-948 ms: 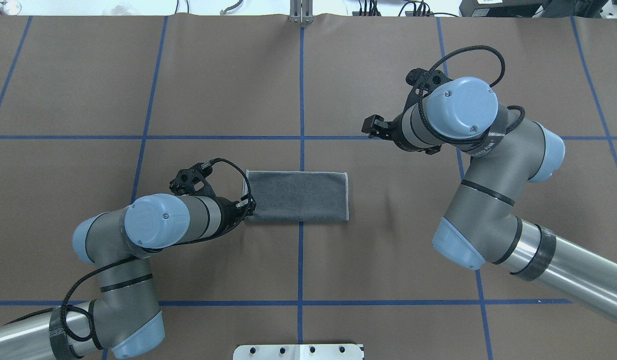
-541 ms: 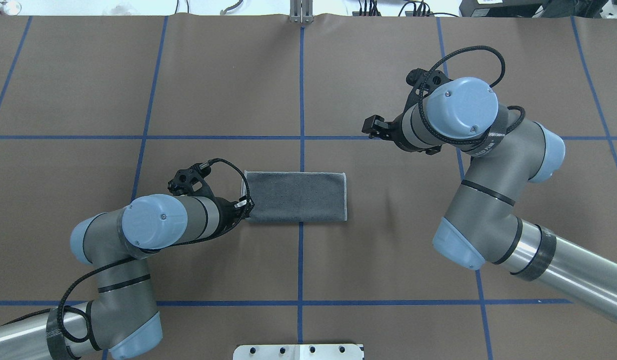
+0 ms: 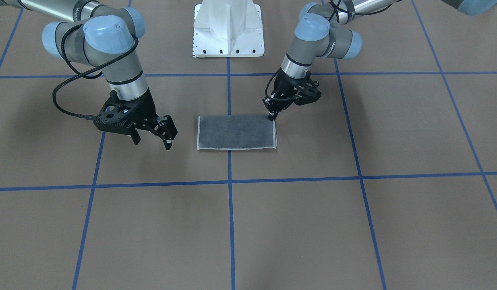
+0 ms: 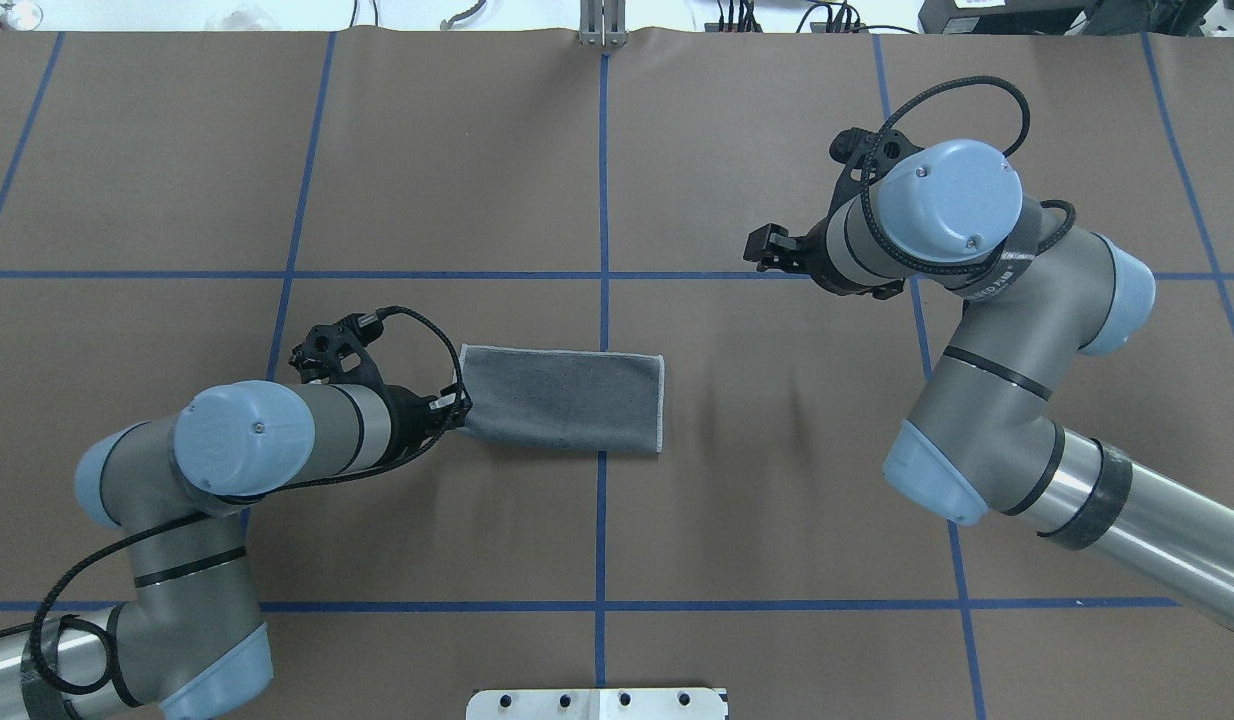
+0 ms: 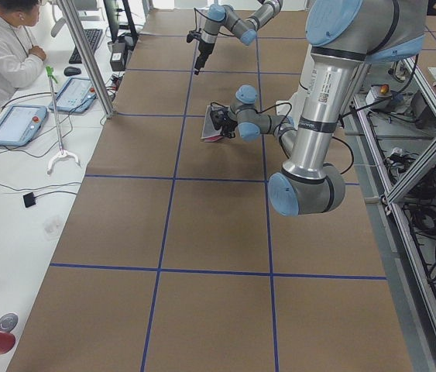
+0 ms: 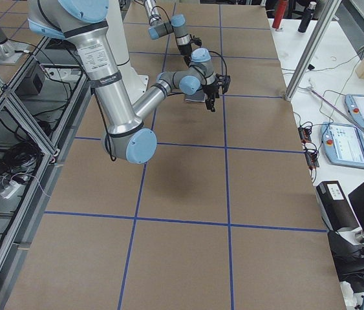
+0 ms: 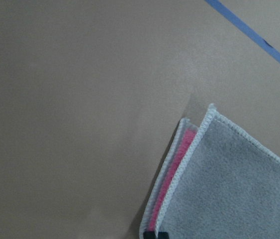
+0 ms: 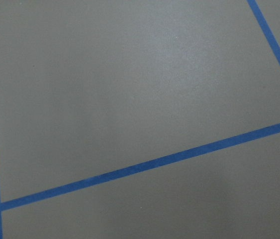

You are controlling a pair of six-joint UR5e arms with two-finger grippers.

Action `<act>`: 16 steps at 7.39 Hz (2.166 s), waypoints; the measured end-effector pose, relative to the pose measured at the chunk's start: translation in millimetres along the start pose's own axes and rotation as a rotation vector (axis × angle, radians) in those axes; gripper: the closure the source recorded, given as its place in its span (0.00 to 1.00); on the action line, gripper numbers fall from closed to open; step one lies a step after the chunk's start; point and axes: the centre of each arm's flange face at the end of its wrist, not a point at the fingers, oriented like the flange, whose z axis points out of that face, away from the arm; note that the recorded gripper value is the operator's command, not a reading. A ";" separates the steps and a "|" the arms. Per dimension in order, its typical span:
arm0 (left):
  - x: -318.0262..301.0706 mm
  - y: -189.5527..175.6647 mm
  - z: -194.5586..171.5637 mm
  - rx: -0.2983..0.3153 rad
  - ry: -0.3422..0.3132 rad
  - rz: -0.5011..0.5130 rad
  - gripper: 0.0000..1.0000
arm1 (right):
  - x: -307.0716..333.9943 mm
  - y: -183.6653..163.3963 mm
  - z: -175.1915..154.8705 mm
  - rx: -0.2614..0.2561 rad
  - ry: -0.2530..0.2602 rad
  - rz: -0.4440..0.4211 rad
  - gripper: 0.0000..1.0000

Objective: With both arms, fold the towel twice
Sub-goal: 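Lift the strip end with the left gripper and fold it over the other end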

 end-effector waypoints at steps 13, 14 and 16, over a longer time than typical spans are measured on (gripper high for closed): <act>117.3 42.6 2.7 -0.019 0.043 0.190 1.00 | 120.4 -84.3 -11.0 -0.056 0.076 -0.222 0.00; 134.8 48.5 12.2 -0.013 0.045 0.192 1.00 | 120.5 -84.2 -11.2 -0.055 0.075 -0.221 0.00; 157.1 54.2 24.3 -0.002 0.046 0.193 1.00 | 120.3 -84.1 -11.6 -0.055 0.075 -0.221 0.00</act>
